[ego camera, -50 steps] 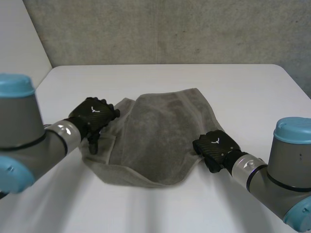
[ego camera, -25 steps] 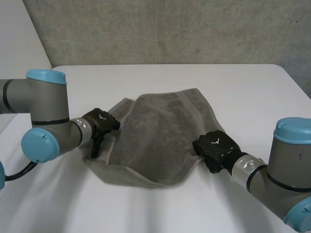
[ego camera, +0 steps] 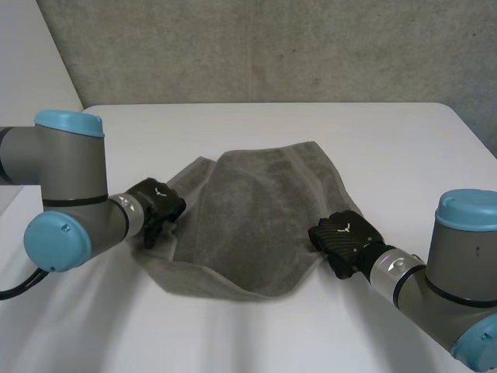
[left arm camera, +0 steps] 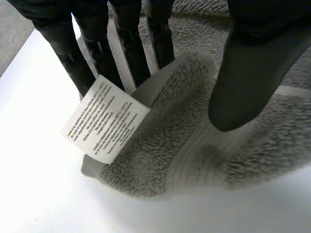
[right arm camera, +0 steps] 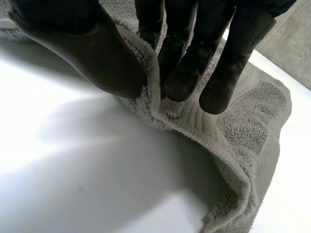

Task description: Fold the towel.

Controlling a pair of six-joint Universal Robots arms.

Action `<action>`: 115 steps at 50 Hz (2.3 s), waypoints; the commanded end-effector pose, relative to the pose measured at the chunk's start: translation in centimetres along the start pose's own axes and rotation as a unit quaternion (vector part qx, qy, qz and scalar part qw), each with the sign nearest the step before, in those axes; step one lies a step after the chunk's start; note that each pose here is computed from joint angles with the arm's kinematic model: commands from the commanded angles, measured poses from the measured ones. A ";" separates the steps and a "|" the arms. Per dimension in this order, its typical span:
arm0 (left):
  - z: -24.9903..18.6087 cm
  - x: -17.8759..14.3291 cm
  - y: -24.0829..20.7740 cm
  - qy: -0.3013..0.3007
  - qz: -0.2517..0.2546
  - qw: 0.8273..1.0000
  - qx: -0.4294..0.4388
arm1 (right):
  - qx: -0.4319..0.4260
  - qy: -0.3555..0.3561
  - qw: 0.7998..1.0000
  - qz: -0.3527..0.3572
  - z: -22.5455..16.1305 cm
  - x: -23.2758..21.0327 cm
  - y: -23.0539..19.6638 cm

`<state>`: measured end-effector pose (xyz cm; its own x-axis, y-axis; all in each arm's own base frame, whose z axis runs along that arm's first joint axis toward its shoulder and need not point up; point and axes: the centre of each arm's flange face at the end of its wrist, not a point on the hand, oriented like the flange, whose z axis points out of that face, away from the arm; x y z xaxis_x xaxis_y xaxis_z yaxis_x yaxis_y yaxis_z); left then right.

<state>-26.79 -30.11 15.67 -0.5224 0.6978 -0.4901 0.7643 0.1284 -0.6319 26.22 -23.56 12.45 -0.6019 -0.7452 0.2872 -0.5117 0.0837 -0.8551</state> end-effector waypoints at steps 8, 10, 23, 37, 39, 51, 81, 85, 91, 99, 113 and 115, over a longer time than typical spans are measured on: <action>-0.3 1.5 0.6 0.019 0.004 1.000 -0.006 | -0.002 0.000 1.000 -0.003 0.0 0.0 0.1; -0.2 1.4 0.5 0.015 0.004 1.000 -0.001 | -0.002 -0.001 1.000 -0.003 0.0 0.0 0.0; 0.4 0.8 0.2 -0.012 0.009 1.000 0.023 | -0.004 -0.001 1.000 -0.002 -0.1 -0.1 0.1; 1.1 0.8 0.4 -0.024 0.010 0.999 0.030 | -0.005 -0.003 1.000 -0.002 -0.1 -0.2 0.2; 1.1 0.9 0.5 -0.022 0.010 0.999 0.027 | -0.005 -0.002 1.000 -0.003 -0.1 -0.1 0.2; 0.9 1.6 0.8 -0.012 0.010 1.000 0.024 | -0.004 -0.001 1.000 -0.002 -0.1 -0.1 0.1; -15.1 -7.1 -6.5 -0.191 -0.205 0.914 0.293 | 0.118 0.140 0.983 -0.011 -10.2 9.8 -15.4; -15.3 -6.6 -5.3 -0.190 -0.225 0.911 0.289 | 0.086 0.124 0.988 -0.004 -10.5 9.8 -15.2; -14.2 -5.2 -2.8 -0.191 -0.236 0.914 0.270 | 0.019 0.083 0.996 -0.011 -7.9 8.6 -11.9; -11.6 -6.4 0.2 -0.229 -0.245 0.905 0.262 | -0.035 0.048 0.998 0.013 -2.5 7.7 -5.8; -7.6 -5.8 3.1 -0.211 -0.264 0.918 0.208 | -0.111 0.035 0.992 0.053 -0.3 6.1 0.3; -7.5 -5.8 3.2 -0.211 -0.265 0.918 0.205 | -0.116 0.034 0.991 0.056 -0.4 6.1 0.5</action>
<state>-18.47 -28.28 21.79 -0.9469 0.2619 -0.1867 0.1949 0.0058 -0.9808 22.43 -28.27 14.34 -0.6900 -0.6817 0.2431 -0.5569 0.2856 -0.7799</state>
